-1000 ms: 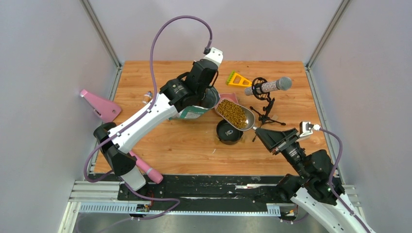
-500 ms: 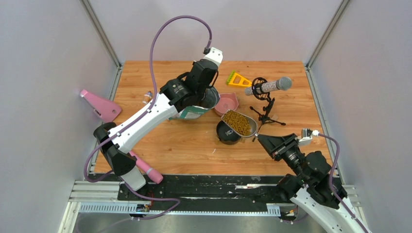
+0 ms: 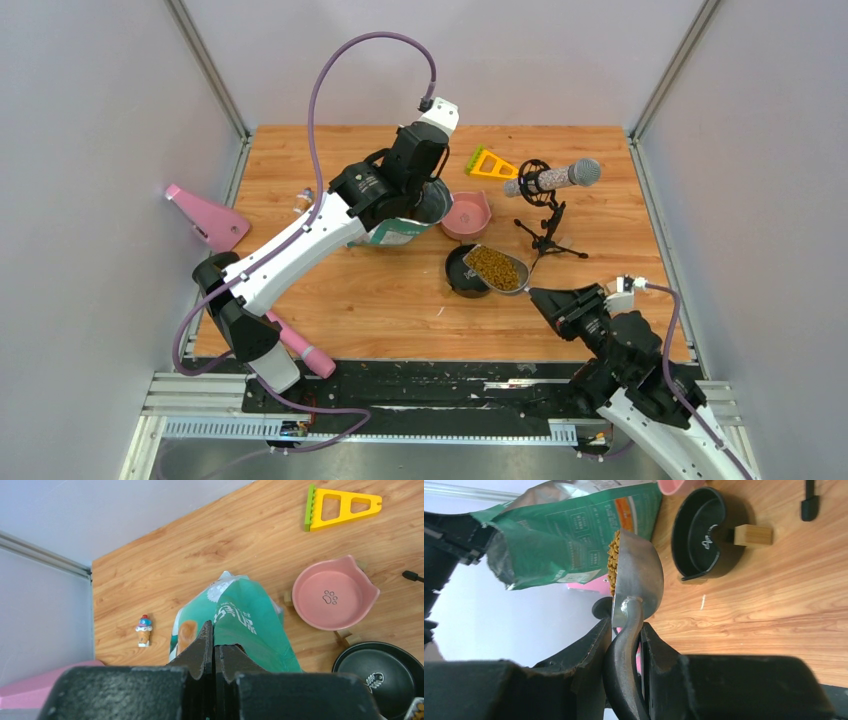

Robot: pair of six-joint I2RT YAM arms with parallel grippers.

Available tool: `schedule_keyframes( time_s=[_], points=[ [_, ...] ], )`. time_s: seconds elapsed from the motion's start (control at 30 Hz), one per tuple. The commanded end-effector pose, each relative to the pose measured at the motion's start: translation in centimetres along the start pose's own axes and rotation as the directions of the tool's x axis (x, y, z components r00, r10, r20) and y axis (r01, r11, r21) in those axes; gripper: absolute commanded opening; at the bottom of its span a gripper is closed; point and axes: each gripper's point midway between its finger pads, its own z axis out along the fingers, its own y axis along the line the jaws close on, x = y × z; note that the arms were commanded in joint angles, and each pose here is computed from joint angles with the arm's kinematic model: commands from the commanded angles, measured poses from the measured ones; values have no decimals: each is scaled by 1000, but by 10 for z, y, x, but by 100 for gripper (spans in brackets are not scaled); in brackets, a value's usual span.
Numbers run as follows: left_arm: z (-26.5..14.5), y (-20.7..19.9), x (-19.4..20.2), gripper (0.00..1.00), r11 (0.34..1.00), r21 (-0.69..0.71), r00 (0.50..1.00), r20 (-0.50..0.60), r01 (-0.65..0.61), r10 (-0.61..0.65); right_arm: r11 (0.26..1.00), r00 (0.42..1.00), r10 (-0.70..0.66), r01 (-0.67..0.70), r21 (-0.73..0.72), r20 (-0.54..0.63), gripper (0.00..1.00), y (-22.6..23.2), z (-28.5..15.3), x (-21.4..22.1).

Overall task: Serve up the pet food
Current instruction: Pour the pet food into the pet food bowl.

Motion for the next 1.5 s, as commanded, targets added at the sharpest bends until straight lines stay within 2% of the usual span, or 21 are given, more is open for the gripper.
schedule_keyframes(
  time_s=[0.0, 0.6, 1.2, 1.47],
  points=[
    [-14, 19, -24, 0, 995, -17, 992, 80, 99, -97, 999, 998, 44, -44, -4, 51, 0, 1, 3, -9],
    [-20, 15, -14, 0, 995, 31, 993, 69, 93, -95, 983, 999, -2, -7, 185, 47, 0, -31, 23, -2],
    [-18, 9, -9, 0, 995, 53, 995, 55, 85, -88, 927, 996, -69, 45, 373, 52, 0, -23, 28, -12],
    [-18, 8, -7, 0, 995, 57, 995, 53, 83, -86, 896, 993, -121, 103, 431, 14, 0, -16, 36, -10]
  ],
)
